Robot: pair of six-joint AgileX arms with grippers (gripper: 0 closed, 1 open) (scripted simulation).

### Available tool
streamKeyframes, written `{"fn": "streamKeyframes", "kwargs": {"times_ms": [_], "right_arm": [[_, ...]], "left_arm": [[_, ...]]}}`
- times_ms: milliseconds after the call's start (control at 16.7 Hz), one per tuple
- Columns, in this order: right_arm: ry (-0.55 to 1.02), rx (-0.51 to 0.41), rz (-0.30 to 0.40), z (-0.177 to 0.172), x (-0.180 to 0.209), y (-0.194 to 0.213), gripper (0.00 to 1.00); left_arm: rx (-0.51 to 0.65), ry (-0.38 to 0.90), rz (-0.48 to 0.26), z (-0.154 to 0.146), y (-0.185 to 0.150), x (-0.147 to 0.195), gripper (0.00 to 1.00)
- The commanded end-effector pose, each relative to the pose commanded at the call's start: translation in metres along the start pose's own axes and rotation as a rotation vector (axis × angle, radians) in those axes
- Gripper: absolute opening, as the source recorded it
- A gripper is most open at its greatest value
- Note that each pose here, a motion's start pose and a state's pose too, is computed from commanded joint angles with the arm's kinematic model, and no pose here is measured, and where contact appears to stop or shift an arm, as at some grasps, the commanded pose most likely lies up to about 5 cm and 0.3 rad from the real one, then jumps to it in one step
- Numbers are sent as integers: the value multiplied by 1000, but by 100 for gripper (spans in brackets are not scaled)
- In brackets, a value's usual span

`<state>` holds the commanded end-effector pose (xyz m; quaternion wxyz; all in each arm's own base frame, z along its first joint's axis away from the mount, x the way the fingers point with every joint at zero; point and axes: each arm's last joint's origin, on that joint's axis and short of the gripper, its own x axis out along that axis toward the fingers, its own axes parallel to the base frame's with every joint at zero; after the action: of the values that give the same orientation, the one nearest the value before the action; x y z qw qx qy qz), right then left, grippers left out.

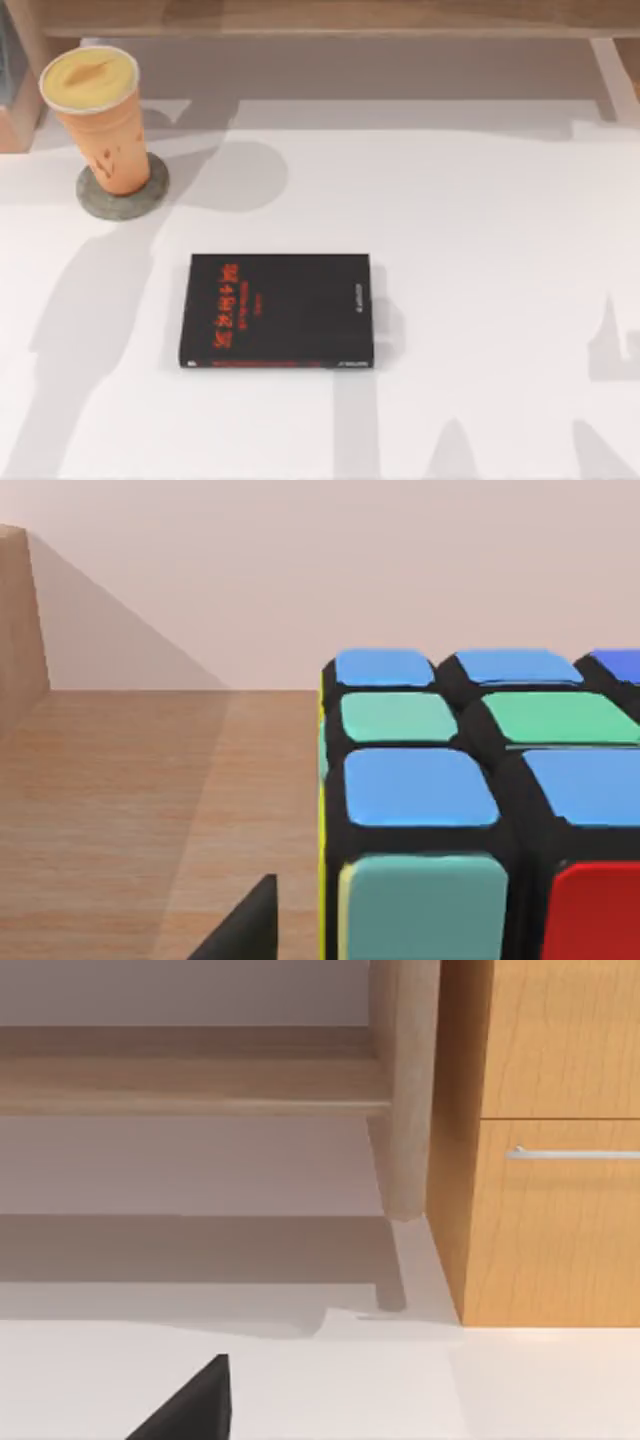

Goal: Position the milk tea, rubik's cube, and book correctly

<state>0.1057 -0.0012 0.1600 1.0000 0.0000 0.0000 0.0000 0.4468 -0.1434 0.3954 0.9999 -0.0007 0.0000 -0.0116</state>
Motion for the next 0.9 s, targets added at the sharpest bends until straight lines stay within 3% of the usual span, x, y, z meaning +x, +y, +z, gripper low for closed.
{"fn": "streamKeyframes", "kwargs": {"times_ms": [540,900], "right_arm": [[0,0,0,0,0,0,100],[0,0,0,0,0,0,100]], "left_arm": [[0,0,-3,0,-1,-1,100],[0,0,1,0,-1,-25,100]]}}
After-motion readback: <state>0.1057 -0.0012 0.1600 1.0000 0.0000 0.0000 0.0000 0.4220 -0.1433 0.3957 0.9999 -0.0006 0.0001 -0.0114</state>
